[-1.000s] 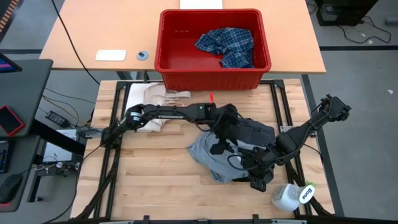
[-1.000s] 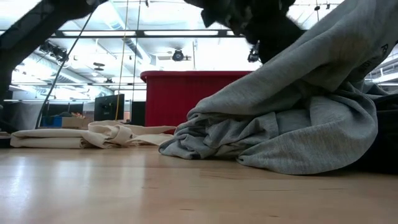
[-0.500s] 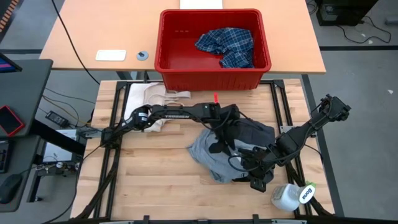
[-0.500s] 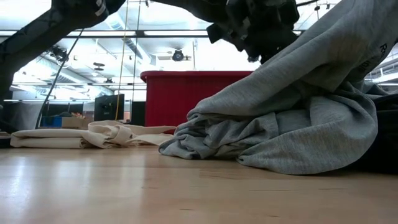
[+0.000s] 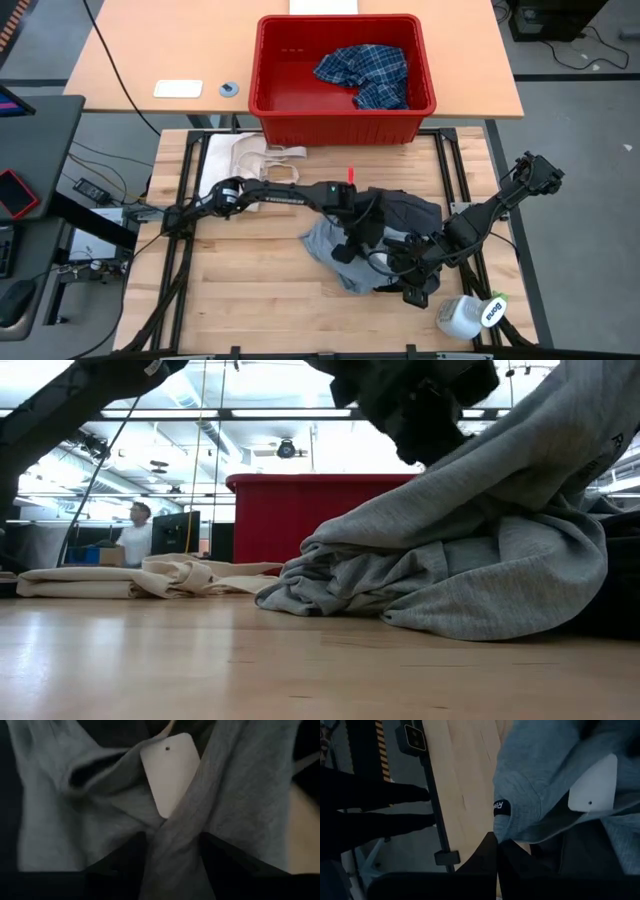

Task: Fold Laundry from Bin
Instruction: Fold the gray shirt

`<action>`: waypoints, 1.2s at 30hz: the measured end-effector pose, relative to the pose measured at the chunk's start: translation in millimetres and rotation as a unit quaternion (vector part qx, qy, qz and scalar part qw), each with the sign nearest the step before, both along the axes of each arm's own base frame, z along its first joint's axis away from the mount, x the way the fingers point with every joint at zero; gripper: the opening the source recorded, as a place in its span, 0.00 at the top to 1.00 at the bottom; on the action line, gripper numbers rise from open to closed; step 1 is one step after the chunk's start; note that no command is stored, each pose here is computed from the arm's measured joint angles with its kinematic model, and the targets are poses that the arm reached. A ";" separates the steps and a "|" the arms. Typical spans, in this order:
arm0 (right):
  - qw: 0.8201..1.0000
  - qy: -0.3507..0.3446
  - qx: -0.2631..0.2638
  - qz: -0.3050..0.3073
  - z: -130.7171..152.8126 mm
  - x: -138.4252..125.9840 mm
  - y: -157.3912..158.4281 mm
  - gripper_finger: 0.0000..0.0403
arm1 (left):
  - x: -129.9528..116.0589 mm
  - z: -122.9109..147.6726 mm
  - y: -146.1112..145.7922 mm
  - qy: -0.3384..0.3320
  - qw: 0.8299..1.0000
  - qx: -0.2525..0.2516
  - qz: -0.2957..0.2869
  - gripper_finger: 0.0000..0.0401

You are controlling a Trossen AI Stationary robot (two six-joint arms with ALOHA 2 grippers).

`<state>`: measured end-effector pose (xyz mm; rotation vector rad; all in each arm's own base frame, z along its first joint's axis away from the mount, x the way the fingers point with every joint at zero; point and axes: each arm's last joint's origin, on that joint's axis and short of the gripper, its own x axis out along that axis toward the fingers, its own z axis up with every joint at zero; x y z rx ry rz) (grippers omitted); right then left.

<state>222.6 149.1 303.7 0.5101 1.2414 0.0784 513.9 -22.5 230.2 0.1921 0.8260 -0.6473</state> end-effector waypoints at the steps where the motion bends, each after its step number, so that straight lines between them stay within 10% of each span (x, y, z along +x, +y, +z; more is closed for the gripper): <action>1: 1.000 0.000 -0.001 -0.002 0.0 0.1 -0.1 0.99 | 1.2 0.4 -4.0 -0.015 1.000 0.023 -0.007 0.52; 20: 1.000 -0.006 -0.008 -0.004 0.1 0.3 -0.3 0.99 | -6.3 -3.5 26.9 0.035 0.994 0.082 0.056 0.54; 36: 0.997 0.061 -0.044 -0.012 -1.0 -16.4 -11.5 0.98 | -21.4 37.3 26.2 0.061 0.993 0.090 0.041 0.97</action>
